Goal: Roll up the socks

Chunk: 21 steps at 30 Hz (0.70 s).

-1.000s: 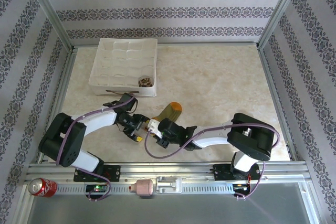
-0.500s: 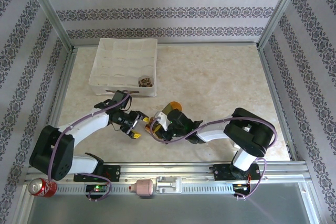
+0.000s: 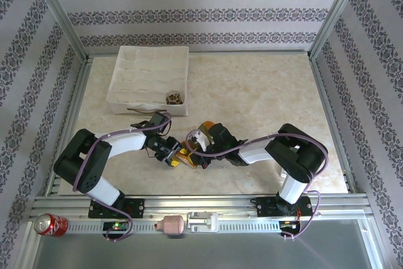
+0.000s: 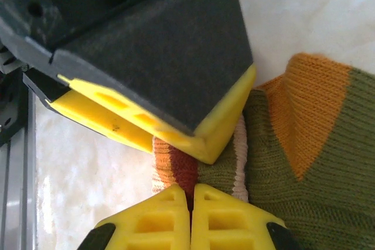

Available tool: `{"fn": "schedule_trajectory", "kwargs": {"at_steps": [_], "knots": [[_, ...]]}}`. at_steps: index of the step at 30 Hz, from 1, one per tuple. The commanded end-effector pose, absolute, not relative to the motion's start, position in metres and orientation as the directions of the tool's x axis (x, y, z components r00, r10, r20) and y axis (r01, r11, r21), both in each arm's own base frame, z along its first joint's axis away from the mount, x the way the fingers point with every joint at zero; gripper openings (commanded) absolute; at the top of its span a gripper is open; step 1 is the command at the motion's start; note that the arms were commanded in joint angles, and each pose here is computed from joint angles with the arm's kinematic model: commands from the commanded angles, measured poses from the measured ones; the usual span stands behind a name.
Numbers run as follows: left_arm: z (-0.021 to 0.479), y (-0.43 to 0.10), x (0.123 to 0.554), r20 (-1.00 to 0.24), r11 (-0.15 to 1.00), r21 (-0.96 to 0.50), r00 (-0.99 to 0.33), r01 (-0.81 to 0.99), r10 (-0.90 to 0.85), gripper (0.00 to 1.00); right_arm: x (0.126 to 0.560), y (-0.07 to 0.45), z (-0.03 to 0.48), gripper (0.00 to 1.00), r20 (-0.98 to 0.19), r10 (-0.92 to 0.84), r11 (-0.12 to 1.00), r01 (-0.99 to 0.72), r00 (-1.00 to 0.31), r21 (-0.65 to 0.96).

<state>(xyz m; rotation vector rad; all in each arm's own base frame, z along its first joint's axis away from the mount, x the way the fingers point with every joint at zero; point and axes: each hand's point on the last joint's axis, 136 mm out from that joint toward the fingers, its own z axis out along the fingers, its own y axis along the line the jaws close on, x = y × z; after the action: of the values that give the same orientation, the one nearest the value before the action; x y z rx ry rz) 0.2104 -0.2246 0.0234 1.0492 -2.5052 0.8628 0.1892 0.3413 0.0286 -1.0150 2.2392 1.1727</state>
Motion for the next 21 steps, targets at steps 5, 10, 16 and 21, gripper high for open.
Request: {"fn": "schedule_trajectory", "kwargs": {"at_steps": [5, 10, 16, 21], "knots": [[-0.009, -0.212, 0.184, 0.461, 0.606, -0.298, -0.667, -0.738, -0.586, 0.00, 0.152, 0.279, -0.054, 0.00, -0.277, -0.530, 0.597, -0.584, -0.802, 0.550], [-0.013, -0.169, 0.144, 0.432, 0.556, -0.154, -0.562, -0.817, -0.706, 0.00, 0.160, 0.315, -0.028, 0.04, -0.431, -0.672, 0.424, -0.790, -0.603, 0.444], [-0.004, -0.144, 0.125, 0.376, 0.474, -0.059, -0.460, -0.878, -0.804, 0.00, 0.173, 0.343, 0.045, 0.48, -0.715, -0.647, 0.318, -0.946, -0.265, 0.063], [-0.004, -0.146, 0.130, 0.373, 0.498, 0.032, -0.452, -0.867, -0.810, 0.00, 0.143, 0.349, 0.057, 0.73, -0.741, -0.658, 0.316, -0.942, -0.133, -0.111]]}}
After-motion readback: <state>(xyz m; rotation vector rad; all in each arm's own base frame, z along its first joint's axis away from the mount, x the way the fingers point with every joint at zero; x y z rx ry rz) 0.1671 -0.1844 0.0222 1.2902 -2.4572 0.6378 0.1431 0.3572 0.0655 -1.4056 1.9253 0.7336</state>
